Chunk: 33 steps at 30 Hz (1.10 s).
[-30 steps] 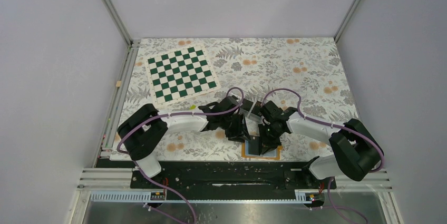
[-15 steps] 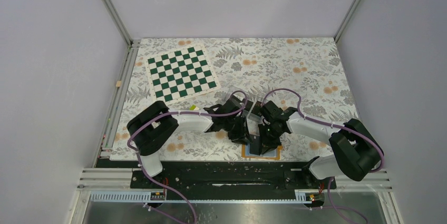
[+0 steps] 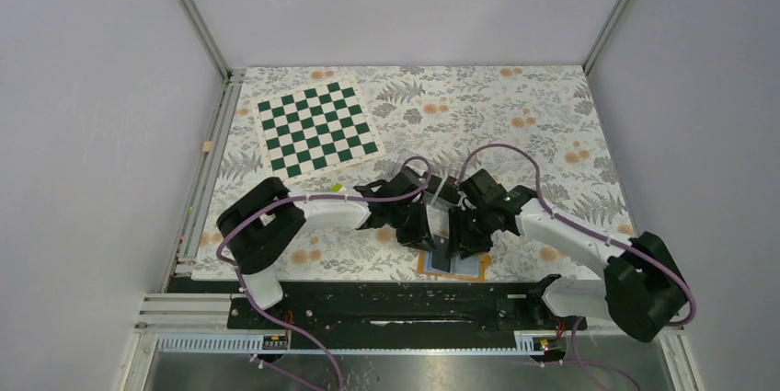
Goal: Put the credit cards into the card holder
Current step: Turn over the card holder at the center of the board.
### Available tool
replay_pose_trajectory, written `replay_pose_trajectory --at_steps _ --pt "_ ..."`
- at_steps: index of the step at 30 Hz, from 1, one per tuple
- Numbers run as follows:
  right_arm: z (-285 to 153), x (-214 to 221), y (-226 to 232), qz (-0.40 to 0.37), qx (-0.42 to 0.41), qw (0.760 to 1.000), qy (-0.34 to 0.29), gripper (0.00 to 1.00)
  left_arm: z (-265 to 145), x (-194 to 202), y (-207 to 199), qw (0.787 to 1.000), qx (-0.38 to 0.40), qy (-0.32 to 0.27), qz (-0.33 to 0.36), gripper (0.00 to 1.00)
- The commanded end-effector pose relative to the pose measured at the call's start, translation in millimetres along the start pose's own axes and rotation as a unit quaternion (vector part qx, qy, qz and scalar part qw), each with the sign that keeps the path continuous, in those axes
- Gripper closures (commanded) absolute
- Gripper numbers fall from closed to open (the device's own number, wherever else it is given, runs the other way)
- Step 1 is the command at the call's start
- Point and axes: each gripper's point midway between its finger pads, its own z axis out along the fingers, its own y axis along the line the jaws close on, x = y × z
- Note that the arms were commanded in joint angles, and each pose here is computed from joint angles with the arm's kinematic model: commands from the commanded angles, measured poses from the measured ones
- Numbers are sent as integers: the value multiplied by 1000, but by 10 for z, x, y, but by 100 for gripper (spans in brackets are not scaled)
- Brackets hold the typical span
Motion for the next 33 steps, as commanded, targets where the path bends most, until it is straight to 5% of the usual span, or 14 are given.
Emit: replay_pose_trajectory --at_steps 1,10,23,26,29,33 --pt "-316 -191 63 -4 -10 999 -53 51 -230 -70 -135 999 -15 -22 35 100" --pt "-603 -288 -166 41 -20 995 -92 46 -400 -185 -154 992 -110 -24 56 100" --pt "-587 -255 -305 61 -9 995 -84 44 -351 -121 -32 953 -283 14 104 100" --pt "-579 -245 -322 62 -8 995 -83 44 -308 -94 -120 953 -280 24 109 93" --pt "-565 -235 -343 65 -6 995 -81 44 -278 -60 -244 957 -264 27 117 70" --pt "-553 -235 -346 68 -7 994 -81 43 -190 -2 -451 971 -210 35 114 64"
